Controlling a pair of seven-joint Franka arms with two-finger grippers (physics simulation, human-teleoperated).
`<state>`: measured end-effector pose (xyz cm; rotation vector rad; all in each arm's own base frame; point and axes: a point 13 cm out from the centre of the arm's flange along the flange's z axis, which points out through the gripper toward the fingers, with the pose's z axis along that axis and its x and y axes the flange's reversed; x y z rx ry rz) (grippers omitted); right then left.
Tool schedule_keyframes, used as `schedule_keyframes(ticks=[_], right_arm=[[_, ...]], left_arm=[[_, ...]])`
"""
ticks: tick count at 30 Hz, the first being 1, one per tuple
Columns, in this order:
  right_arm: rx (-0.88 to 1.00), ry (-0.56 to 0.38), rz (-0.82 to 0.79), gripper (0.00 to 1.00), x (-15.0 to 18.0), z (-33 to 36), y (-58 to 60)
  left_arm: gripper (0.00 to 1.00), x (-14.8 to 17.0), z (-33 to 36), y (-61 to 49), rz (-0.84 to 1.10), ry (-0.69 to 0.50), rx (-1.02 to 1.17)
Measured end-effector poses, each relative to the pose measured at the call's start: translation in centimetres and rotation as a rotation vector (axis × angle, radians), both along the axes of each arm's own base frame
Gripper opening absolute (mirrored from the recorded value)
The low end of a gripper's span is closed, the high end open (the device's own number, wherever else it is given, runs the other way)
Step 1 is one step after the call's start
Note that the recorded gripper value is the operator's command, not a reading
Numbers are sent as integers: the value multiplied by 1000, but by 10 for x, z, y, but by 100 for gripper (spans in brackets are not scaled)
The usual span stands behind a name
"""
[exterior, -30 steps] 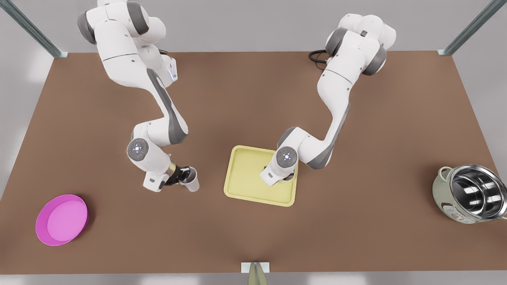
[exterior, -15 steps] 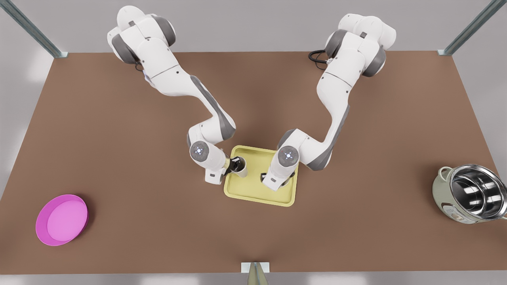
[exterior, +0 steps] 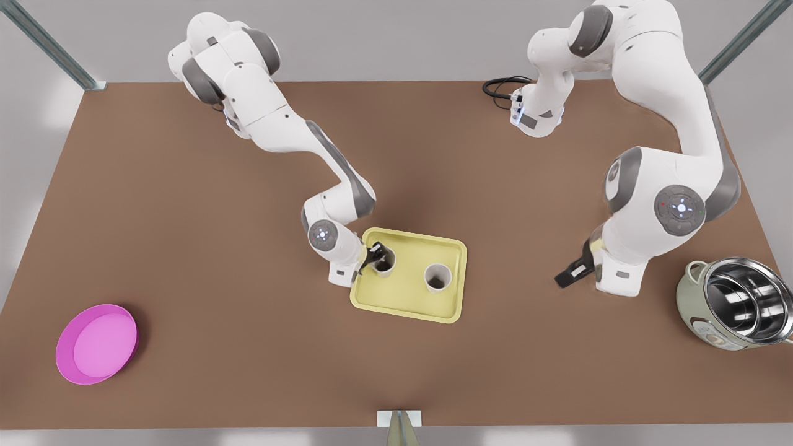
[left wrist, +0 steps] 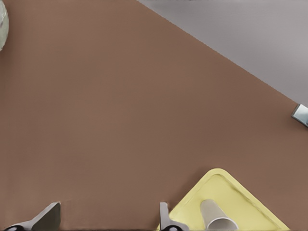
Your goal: Use both arms to respectively pick up the white IKEA cups from the middle-left and middle-right positions, then place the white IKEA cups onto the middle-middle tray, ensuring that the cups remain upright and do not tip over
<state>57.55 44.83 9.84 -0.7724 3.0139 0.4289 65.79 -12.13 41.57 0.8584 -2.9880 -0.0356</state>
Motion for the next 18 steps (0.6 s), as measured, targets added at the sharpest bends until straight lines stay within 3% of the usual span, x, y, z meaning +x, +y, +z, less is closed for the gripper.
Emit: schedule_keyframes(ticks=[2,4,8,12,14,15,18], right_arm=[[11,-3,-8,100,2,13,-2],[27,-6,-27,100,14,45,-17],[33,27,-125,100,57,154,-123],[-267,120,-145,100,58,144,-260],[-307,58,-240,100,86,221,-325],[-308,38,-284,100,82,263,-355],[-333,19,-334,100,26,342,-394]], left_arm=[[100,-46,26,22,-37,36,29],[100,-64,27,29,-83,84,32],[100,-82,22,21,-183,155,2],[100,-93,18,5,-281,193,-28],[100,-95,14,2,-312,211,-43],[100,-96,12,1,-325,219,-57],[100,-97,10,2,-352,230,-86]])
